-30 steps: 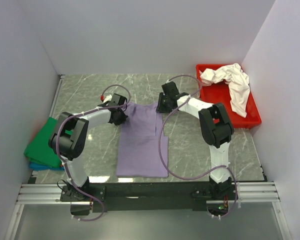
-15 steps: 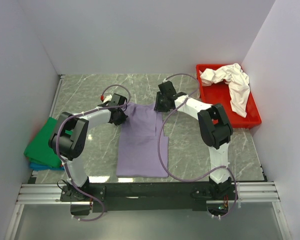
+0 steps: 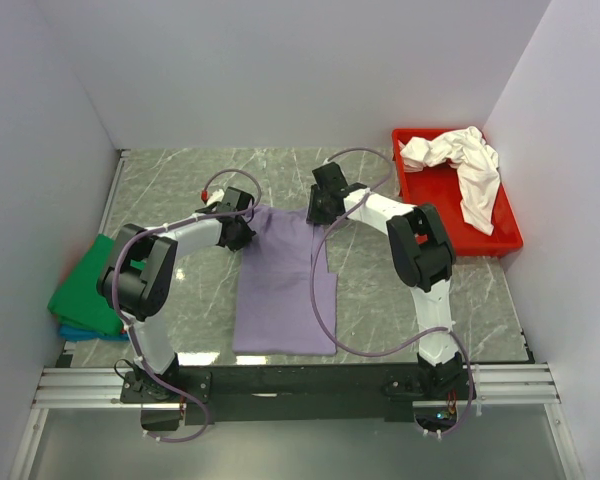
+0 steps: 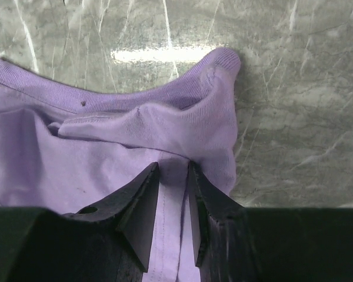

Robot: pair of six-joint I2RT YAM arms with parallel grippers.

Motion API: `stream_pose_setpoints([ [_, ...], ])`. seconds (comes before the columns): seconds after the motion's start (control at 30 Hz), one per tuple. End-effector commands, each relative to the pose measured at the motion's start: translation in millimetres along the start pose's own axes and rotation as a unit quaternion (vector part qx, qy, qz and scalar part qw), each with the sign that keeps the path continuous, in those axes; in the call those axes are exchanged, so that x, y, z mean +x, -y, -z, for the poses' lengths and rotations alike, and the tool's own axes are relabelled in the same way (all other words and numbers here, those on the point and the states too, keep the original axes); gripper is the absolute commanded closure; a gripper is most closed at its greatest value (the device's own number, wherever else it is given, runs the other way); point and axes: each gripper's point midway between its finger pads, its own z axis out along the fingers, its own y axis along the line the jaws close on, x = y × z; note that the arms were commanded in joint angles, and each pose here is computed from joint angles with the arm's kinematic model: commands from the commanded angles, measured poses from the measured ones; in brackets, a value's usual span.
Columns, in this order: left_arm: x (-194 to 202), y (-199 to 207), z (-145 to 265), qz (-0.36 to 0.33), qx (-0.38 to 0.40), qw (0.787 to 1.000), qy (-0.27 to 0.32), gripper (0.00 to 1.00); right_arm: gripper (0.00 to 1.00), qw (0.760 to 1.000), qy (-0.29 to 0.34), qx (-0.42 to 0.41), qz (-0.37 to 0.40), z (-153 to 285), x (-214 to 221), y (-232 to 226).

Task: Fold and stack the t-shirts
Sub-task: Fold the tshirt

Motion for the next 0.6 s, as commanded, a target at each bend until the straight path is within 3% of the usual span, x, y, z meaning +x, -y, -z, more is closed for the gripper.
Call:
stream_pose_setpoints([
  [0.0,9.7,-21.2,1.3,-0.018,-0.036,0.999,-0.014,0.99,0.66,1.0,0.013,0.0,0.008,3.0,-8.5,-4.4],
  [0.57,10.9,-24.0,1.5,-0.018,-0.04,0.999,-0.014,0.99,0.76,0.998,0.034,-0.06,0.006,37.2,-21.0,-35.3],
])
